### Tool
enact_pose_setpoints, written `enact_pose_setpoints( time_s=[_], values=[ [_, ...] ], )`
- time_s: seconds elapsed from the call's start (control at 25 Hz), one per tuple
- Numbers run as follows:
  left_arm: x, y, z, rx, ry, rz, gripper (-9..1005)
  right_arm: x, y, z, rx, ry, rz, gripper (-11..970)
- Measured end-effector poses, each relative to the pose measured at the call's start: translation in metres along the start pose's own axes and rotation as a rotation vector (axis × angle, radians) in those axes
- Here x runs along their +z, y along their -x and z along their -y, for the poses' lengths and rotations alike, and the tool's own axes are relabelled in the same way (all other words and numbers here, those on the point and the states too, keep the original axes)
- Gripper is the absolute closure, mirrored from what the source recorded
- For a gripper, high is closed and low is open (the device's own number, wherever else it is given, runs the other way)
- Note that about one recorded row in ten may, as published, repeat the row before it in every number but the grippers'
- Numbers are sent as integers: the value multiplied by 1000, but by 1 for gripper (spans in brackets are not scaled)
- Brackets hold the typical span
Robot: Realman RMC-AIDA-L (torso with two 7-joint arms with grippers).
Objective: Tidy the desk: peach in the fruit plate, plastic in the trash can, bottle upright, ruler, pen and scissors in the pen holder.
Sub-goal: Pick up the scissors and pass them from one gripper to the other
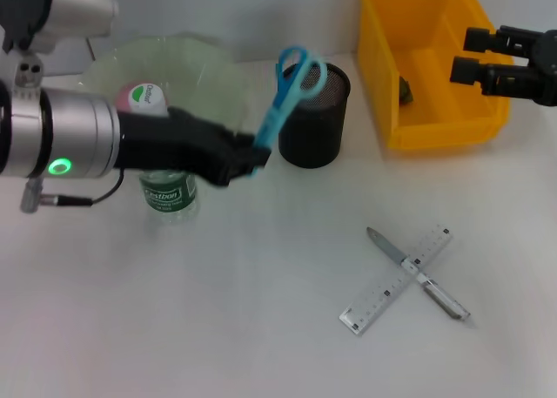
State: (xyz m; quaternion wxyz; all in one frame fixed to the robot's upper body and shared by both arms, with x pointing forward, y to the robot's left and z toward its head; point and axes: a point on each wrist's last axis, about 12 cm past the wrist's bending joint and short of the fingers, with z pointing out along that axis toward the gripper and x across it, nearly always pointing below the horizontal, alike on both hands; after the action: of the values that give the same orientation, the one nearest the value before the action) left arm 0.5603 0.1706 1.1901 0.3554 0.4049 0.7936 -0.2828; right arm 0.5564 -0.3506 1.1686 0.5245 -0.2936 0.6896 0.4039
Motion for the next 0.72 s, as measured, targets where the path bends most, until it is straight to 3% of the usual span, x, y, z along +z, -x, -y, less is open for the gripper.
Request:
enact_pose_setpoints(
  time_s=[0.32,0.72],
  values=[
    [8,7,-2,20,102,144,787,15,-17,-12,55,12,88,157],
    [27,6,19,109,218,274,788,43,-32,-15,80,-22,187,158]
  ],
)
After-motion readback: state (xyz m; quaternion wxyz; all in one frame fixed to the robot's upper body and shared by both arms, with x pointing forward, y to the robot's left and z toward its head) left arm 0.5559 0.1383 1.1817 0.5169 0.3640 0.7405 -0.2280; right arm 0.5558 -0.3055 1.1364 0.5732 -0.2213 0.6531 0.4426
